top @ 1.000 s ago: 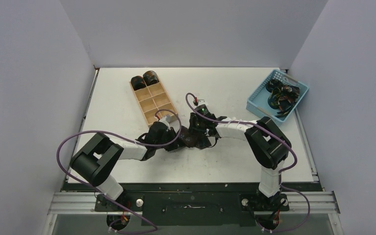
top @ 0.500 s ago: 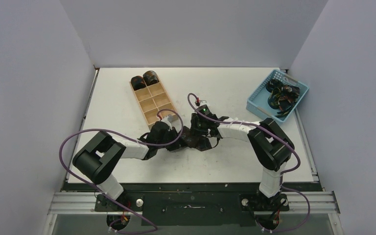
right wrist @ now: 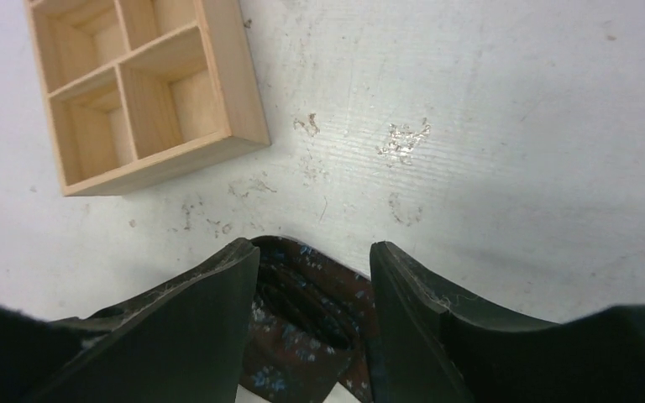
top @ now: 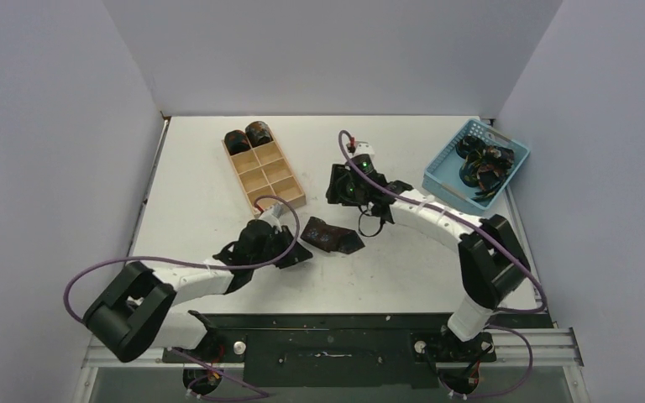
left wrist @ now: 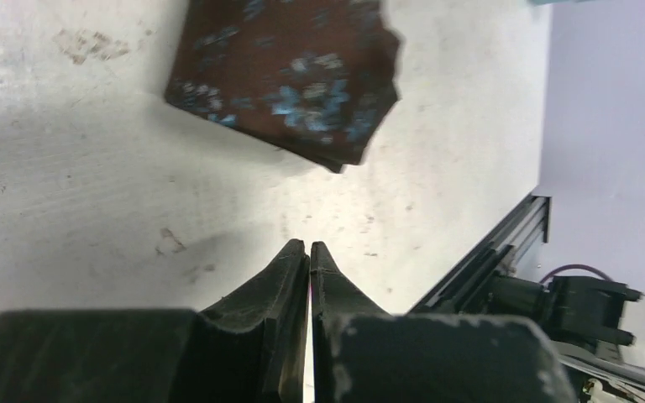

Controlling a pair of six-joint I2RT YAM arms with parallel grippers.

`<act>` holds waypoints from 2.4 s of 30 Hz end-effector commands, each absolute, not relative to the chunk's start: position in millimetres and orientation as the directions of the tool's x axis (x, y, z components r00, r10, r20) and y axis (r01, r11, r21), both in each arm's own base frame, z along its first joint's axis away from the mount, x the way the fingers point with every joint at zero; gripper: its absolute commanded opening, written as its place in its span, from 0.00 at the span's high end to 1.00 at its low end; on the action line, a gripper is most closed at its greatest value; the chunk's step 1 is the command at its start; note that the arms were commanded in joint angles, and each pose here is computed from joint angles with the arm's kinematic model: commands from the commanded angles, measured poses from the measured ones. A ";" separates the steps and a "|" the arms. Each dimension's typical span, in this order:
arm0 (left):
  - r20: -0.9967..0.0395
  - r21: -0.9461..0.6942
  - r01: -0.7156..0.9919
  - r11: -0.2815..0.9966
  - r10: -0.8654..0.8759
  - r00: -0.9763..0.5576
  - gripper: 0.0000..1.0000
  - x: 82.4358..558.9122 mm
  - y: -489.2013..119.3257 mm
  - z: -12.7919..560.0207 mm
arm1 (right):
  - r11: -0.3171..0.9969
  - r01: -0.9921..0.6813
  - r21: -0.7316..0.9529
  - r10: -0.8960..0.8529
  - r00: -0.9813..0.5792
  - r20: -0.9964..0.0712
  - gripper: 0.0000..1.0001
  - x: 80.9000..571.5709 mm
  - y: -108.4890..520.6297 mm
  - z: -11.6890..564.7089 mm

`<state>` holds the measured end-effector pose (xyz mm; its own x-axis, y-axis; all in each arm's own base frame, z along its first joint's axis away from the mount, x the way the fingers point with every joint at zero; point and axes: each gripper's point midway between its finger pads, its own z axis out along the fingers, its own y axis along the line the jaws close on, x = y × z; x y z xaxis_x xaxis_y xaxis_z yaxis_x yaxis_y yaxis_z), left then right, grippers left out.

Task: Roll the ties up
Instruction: Roll the tie at the center of the board, then move the storage box to the center of the board.

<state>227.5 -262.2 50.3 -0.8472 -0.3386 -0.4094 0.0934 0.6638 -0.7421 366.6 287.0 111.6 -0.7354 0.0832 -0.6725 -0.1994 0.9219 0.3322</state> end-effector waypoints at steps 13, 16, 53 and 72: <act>-0.606 -0.735 -0.018 0.678 -0.669 -0.429 0.15 248.4 -149.6 145.1 | 0.866 -0.263 0.425 0.142 -0.686 -0.714 0.64 259.5 242.7 70.3; -0.555 -0.769 -0.035 0.638 -0.694 -0.459 0.02 248.4 -143.5 139.6 | 0.854 -0.283 0.437 0.152 -0.667 -0.729 0.65 255.1 245.9 72.8; -0.487 -0.813 0.141 0.565 -0.528 -0.696 0.02 279.6 -221.9 137.3 | 0.830 -0.259 0.494 0.179 -0.715 -0.675 0.54 302.9 250.7 98.1; -0.462 -0.764 0.114 0.635 -0.416 -0.783 0.04 292.2 -231.1 105.0 | 0.809 -0.292 0.511 0.120 -0.768 -0.629 0.61 308.8 293.4 71.0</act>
<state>284.6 -223.8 92.5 -0.7829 -0.4407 -0.4391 0.0562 0.6528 -0.7554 294.2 289.4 70.6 -0.7835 0.0931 -0.6144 -0.2972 0.8122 0.5021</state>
